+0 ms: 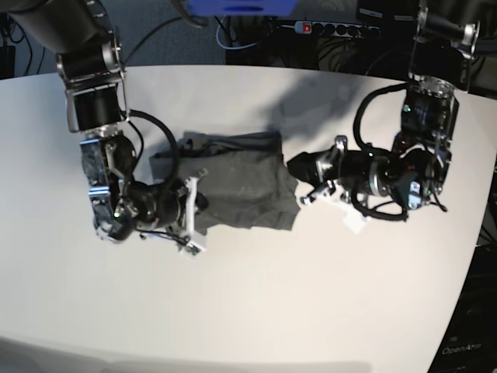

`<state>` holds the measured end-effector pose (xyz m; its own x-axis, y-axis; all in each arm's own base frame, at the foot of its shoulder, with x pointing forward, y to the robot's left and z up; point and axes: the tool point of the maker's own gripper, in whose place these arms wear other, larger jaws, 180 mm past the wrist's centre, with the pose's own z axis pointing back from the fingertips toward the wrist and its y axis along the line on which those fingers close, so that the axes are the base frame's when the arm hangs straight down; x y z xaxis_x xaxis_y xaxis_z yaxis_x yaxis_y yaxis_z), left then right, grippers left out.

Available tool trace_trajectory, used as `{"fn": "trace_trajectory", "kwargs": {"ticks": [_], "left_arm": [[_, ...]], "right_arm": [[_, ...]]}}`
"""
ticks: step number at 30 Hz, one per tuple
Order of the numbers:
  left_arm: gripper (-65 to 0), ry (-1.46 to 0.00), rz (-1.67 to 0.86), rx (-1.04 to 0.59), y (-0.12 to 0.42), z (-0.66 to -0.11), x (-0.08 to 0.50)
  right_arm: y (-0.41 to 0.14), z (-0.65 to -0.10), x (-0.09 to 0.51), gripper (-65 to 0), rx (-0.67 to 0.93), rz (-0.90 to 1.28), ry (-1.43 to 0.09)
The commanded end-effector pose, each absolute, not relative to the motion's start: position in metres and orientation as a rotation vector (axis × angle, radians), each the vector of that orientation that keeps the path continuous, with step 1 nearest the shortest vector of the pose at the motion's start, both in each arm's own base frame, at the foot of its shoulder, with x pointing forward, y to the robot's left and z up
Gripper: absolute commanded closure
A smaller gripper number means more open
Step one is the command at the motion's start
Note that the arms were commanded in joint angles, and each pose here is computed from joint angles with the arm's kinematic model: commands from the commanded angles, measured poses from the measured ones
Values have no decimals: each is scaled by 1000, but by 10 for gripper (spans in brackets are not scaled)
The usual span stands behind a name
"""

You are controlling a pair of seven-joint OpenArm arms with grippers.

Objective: Fold the T-shirt properly
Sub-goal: 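Grasp opposite sides of the folded bundle with both grippers, then lift and rotate the bundle with both grippers, tucking it together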

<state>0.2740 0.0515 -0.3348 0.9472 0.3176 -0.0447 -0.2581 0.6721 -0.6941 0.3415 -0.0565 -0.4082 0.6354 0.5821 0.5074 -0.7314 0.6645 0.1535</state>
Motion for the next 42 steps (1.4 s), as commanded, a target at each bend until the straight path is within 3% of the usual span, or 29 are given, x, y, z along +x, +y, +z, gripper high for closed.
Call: {"fn": "trace_trajectory", "kwargs": {"ticks": [1, 7, 12, 18, 30, 42], "left_arm": [[-26, -121, 303, -814, 50, -314, 286], [-26, -133, 296, -904, 33, -295, 298], [-26, -176, 291, -858, 15, -304, 304], [-26, -93, 262, -727, -10, -352, 290], [-26, -197, 155, -465, 6, -427, 302], [-26, -295, 115, -342, 30, -430, 338]], "right_arm": [[-58, -401, 351, -4, 366, 767, -472], [-58, -412, 347, -4, 387, 744, -449], [-58, -412, 347, -4, 387, 744, -449], [-59, -412, 347, -4, 386, 744, -449], [-60, -413, 347, -3, 385, 740, -449], [-79, -417, 345, -3, 355, 727, -438]]}}
